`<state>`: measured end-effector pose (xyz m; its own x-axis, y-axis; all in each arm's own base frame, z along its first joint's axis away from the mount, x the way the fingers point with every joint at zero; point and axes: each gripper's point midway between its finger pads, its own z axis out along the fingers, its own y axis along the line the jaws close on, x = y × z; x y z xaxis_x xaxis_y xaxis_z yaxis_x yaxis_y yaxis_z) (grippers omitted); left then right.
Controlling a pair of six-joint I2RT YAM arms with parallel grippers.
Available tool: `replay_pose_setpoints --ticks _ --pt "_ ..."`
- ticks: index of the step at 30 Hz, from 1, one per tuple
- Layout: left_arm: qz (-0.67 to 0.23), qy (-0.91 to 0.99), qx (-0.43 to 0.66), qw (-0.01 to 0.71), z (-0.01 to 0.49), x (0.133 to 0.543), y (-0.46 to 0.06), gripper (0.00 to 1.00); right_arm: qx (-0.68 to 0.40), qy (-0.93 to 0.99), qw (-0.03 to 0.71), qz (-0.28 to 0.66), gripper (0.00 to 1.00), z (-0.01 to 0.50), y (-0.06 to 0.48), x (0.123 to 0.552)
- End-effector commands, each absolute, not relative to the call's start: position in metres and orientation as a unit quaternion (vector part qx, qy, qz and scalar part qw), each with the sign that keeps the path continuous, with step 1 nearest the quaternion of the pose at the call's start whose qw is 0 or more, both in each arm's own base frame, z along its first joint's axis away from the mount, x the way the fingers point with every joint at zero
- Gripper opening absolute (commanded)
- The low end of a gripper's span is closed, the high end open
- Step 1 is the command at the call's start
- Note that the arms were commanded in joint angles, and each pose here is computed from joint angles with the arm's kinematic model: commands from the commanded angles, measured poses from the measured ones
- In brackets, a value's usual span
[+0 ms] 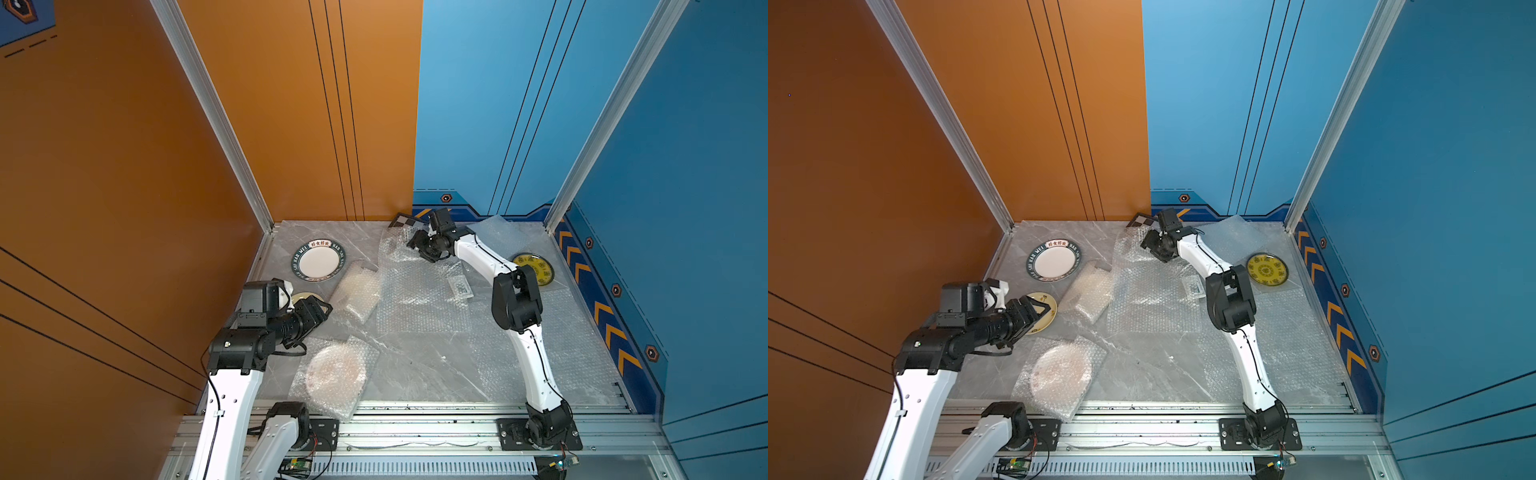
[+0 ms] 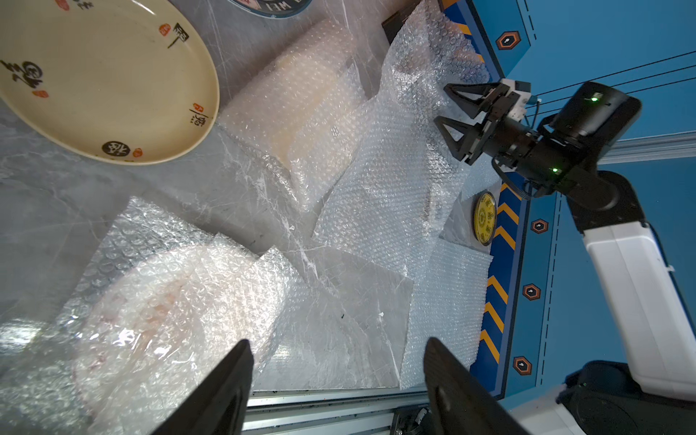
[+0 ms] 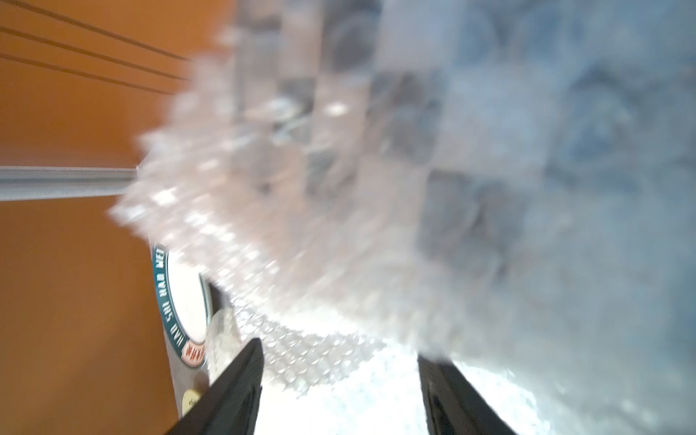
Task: Unpack dinner plates from bubble wrap
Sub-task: Move the bubble wrap to the center of the board.
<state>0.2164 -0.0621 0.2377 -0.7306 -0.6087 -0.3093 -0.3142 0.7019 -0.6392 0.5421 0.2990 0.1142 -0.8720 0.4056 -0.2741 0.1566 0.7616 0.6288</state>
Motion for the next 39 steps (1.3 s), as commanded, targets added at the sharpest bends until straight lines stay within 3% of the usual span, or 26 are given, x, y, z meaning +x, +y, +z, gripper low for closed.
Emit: replay_pose_setpoints --ticks 1,7,12,18,22,28,39 --pt "-0.273 0.887 -0.273 0.252 0.224 0.219 -0.057 0.74 0.093 0.923 0.208 0.310 0.69 0.172 0.322 0.490" --pt "-0.269 0.888 -0.282 0.242 0.215 0.218 -0.057 0.75 0.055 0.938 0.181 0.292 0.70 0.182 0.331 0.425" --pt "-0.251 0.899 -0.289 0.214 0.203 0.209 -0.056 0.75 -0.028 0.938 0.111 0.328 0.71 0.181 0.383 0.349" --pt "-0.235 0.893 -0.283 0.259 0.239 0.202 -0.044 0.76 -0.123 0.939 0.005 0.321 0.80 0.140 0.420 0.235" --pt "-0.228 0.894 -0.279 0.266 0.246 0.193 -0.042 0.76 -0.154 0.941 -0.031 0.301 0.81 0.119 0.419 0.185" --pt "-0.233 0.892 -0.284 0.263 0.242 0.180 -0.043 0.76 -0.154 0.936 -0.053 0.313 0.82 0.102 0.413 0.139" --pt "-0.277 0.885 -0.301 0.225 0.223 0.165 -0.059 0.76 -0.047 0.915 -0.031 0.400 0.82 0.076 0.415 0.129"
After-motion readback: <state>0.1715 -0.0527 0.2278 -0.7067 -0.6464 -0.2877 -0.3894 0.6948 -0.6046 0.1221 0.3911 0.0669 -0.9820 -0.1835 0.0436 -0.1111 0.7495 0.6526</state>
